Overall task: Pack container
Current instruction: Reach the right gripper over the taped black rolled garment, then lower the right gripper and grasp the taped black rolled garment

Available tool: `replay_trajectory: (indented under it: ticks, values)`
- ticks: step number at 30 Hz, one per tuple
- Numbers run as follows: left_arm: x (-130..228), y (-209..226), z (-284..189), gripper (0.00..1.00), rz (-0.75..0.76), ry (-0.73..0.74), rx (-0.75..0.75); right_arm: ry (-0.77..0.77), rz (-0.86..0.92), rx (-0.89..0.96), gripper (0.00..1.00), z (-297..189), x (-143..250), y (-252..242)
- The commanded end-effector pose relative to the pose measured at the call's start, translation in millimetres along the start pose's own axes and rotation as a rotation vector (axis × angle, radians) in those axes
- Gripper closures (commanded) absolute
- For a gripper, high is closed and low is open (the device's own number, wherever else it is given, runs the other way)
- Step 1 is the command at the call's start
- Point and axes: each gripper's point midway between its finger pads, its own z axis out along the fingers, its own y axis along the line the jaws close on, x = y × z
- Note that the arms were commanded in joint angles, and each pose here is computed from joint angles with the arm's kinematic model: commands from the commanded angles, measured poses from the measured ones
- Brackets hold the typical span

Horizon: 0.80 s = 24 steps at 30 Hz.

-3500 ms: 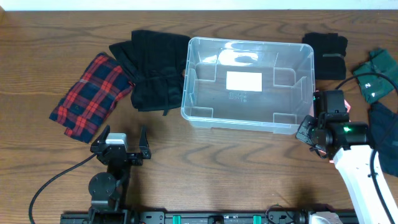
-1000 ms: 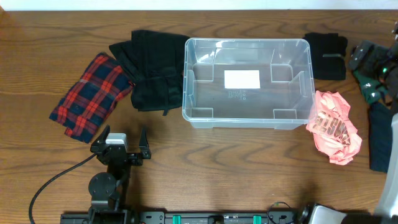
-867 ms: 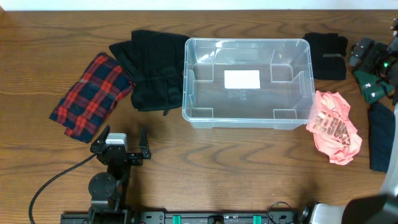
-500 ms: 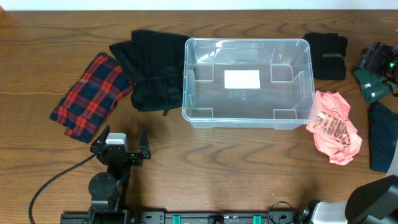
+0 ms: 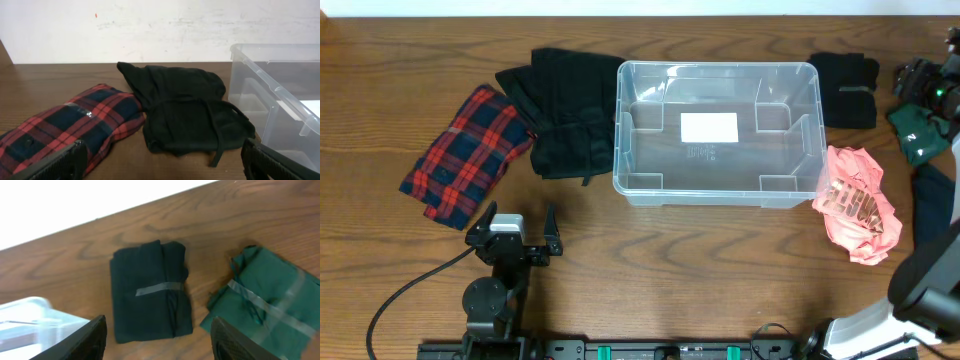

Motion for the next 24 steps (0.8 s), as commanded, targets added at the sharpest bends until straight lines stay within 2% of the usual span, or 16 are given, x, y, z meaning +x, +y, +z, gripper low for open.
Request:
replay_trajectory:
  ticks: [1, 13, 18, 24]
  values:
    - [17.4, -1.0, 2.3, 0.02, -0.008, 0.044, 0.005, 0.015, -0.068, -0.009, 0.36, 17.4, 5.0, -7.2]
    - [17.4, -1.0, 2.3, 0.02, -0.008, 0.044, 0.005, 0.095, -0.094, 0.013, 0.32, 86.5, 47.3, -32.6]
    - [17.3, -1.0, 2.3, 0.02, -0.008, 0.044, 0.005, 0.093, -0.105, 0.003, 0.31, 109.7, 56.8, -32.0]
    - [17.3, -1.0, 2.3, 0.02, -0.008, 0.044, 0.005, 0.113, -0.129, -0.016, 0.25, 137.7, 75.9, -25.9]
